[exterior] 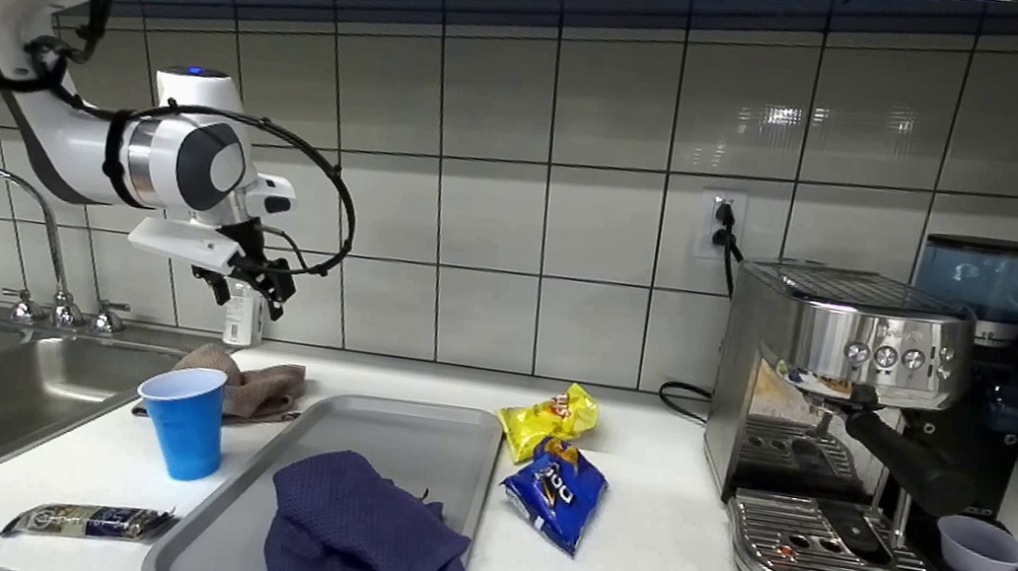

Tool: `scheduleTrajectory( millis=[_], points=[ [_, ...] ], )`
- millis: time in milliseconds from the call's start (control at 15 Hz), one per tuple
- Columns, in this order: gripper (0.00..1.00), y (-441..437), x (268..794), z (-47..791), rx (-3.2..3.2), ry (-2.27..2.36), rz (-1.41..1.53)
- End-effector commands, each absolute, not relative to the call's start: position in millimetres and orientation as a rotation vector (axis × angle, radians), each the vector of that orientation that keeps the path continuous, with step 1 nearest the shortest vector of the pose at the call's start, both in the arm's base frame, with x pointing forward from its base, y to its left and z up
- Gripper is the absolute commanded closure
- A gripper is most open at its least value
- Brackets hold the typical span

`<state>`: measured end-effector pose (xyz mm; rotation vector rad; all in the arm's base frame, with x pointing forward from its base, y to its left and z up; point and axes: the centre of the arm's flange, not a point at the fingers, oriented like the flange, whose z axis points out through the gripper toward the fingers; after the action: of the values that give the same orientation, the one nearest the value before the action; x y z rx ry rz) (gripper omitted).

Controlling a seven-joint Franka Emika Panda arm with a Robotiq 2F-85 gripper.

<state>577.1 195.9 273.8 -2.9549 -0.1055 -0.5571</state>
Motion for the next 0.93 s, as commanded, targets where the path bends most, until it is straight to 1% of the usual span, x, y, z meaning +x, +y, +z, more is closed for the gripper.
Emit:
scheduleTrajectory(
  millis=[0, 600, 667, 867],
  points=[
    [0.00, 183, 577, 287, -2.992, -0.074, -0.507],
    [0.00, 136, 571, 304, -3.040, -0.008, -0.412],
    [0.00, 149, 580, 291, -3.017, -0.003, -0.449],
    [0.00, 139, 579, 294, -3.025, 0.018, -0.432]
  ],
)
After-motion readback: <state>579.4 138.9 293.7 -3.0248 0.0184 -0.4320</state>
